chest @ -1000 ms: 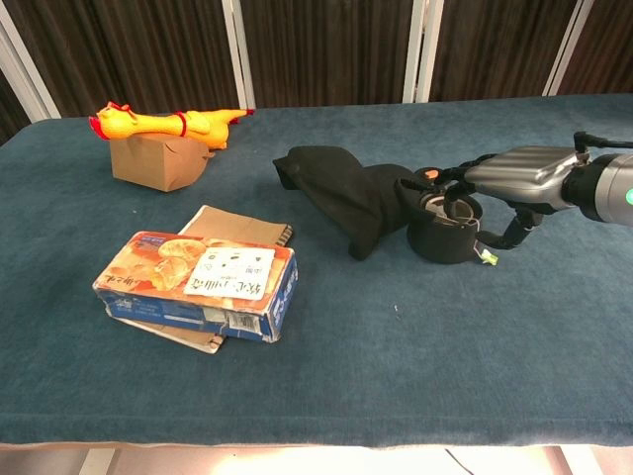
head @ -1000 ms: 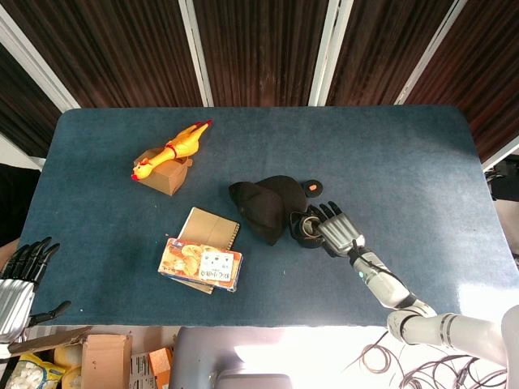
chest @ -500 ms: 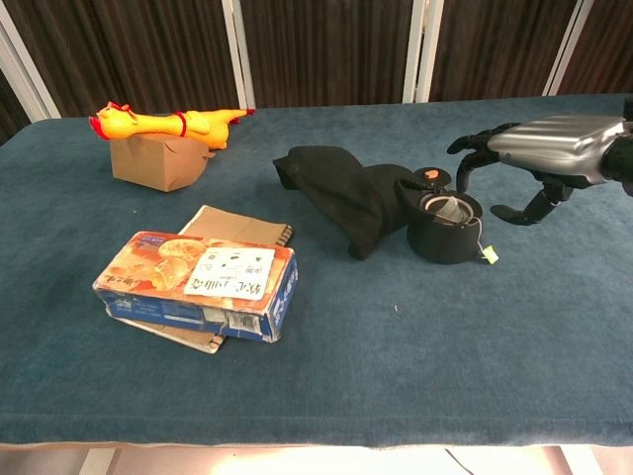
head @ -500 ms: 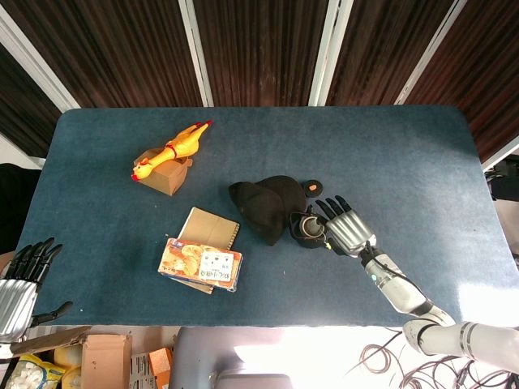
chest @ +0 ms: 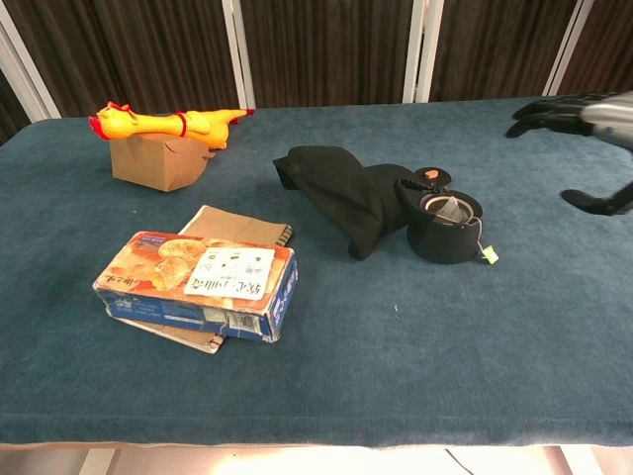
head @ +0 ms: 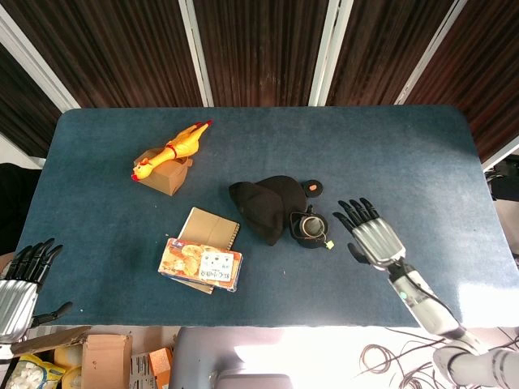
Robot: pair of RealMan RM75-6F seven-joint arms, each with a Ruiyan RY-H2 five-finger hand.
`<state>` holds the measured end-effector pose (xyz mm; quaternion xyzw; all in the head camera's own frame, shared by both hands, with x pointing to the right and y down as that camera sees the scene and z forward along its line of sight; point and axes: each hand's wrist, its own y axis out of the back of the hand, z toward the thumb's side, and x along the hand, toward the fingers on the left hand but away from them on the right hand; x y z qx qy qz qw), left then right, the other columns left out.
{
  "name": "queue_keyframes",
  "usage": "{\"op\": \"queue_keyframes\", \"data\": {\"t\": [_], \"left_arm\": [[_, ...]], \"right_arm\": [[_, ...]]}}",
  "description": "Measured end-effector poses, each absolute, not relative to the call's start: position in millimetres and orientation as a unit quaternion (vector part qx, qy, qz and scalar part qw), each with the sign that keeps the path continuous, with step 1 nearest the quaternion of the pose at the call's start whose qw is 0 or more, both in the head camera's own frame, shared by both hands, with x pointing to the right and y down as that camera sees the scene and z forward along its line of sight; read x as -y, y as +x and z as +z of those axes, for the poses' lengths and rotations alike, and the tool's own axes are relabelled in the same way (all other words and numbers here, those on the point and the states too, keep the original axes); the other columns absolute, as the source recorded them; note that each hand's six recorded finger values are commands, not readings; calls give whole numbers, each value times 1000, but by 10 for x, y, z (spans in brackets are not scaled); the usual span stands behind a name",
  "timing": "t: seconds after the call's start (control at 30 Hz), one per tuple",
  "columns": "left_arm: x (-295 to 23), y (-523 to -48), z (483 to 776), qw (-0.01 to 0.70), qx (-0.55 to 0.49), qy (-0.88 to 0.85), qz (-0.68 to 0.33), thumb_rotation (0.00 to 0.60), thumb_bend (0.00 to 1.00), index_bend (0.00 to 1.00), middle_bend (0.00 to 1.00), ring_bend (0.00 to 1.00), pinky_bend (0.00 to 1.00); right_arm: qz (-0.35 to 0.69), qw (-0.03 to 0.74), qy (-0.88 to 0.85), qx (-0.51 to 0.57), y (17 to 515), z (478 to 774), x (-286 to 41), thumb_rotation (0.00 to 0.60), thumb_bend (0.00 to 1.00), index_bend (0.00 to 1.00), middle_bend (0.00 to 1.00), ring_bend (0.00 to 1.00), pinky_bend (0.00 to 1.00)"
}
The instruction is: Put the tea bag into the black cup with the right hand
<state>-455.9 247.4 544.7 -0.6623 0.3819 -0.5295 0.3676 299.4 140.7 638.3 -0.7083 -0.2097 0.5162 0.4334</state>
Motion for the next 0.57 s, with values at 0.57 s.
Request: {"op": "queue_keyframes", "data": {"t": [0.57], "left_arm": [[-2459,-4523,5534,367,-371,-659,-541,600,20,0,0,0,68]], "right_arm": [[536,427,-651,325,3929,5946,-2153,600,385,70,5,0,0]]}}
